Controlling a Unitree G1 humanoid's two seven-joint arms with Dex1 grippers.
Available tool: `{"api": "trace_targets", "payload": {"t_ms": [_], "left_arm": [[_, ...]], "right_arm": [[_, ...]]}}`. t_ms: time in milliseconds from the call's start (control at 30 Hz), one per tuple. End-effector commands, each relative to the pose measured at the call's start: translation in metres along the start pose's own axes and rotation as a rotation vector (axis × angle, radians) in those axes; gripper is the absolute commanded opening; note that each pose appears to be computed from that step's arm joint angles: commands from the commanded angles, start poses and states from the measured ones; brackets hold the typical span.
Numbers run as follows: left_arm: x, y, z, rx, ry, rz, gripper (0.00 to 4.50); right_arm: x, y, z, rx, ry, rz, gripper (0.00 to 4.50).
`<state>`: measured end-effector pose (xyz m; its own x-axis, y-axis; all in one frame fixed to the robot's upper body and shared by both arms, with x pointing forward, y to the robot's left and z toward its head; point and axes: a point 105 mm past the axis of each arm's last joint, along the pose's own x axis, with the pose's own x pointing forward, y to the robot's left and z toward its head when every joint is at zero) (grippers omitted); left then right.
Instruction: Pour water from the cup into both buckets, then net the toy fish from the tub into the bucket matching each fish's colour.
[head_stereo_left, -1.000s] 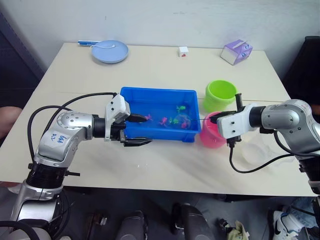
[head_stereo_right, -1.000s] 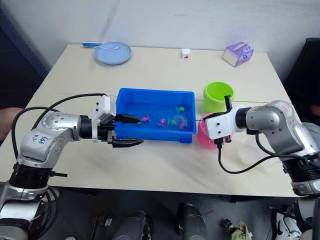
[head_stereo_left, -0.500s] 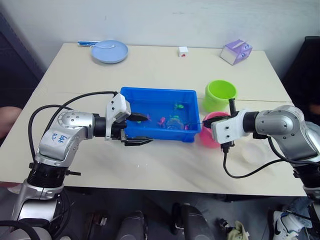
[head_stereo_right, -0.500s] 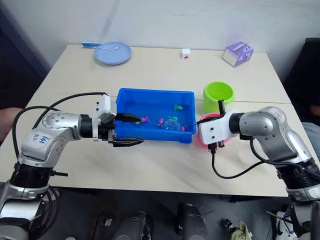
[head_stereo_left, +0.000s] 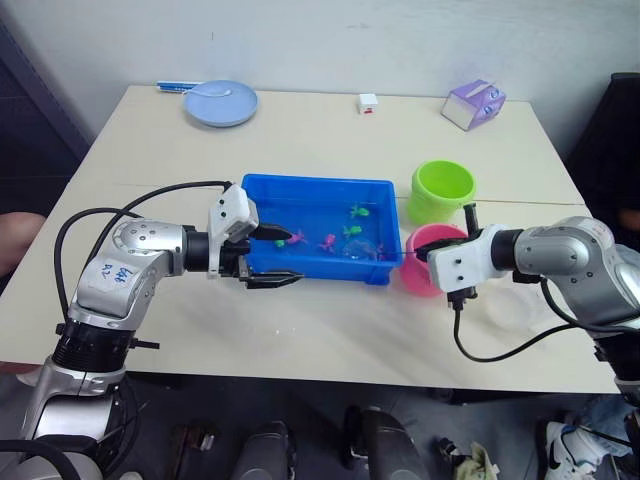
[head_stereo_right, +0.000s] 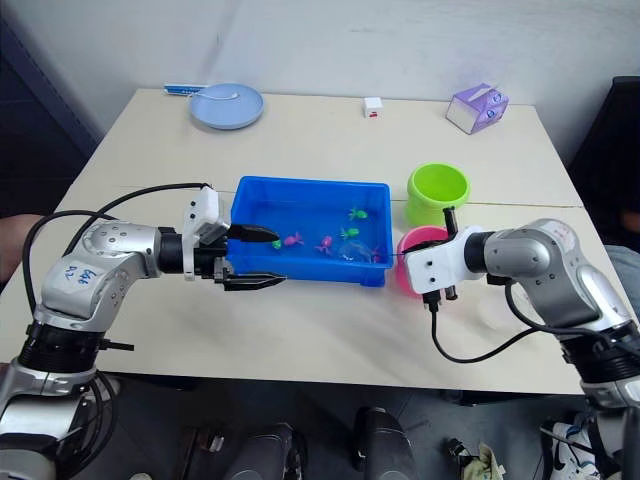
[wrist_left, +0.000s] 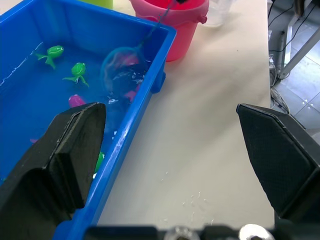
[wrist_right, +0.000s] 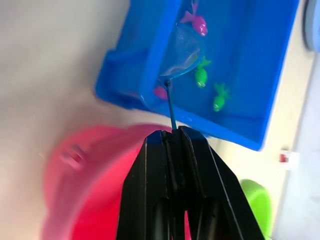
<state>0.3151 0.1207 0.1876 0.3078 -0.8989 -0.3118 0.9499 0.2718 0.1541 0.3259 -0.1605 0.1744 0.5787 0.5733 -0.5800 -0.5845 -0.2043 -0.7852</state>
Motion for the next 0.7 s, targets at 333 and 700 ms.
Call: {"api": "trace_targets", "payload": {"t_ms": [333, 700], "left_arm": [[-0.015, 0.014, 0.002, 0.03, -0.006, 0.065, 4.5], [-0.023, 0.021, -0.004, 0.01, -0.011, 0.107, 4.5]], "right_arm": [[0.001, -0.004, 0.009, 0.657, -0.184, -0.089, 0.78], [0.003, 0.0, 0.005, 0.918, -0.248, -0.116, 0.78]]}}
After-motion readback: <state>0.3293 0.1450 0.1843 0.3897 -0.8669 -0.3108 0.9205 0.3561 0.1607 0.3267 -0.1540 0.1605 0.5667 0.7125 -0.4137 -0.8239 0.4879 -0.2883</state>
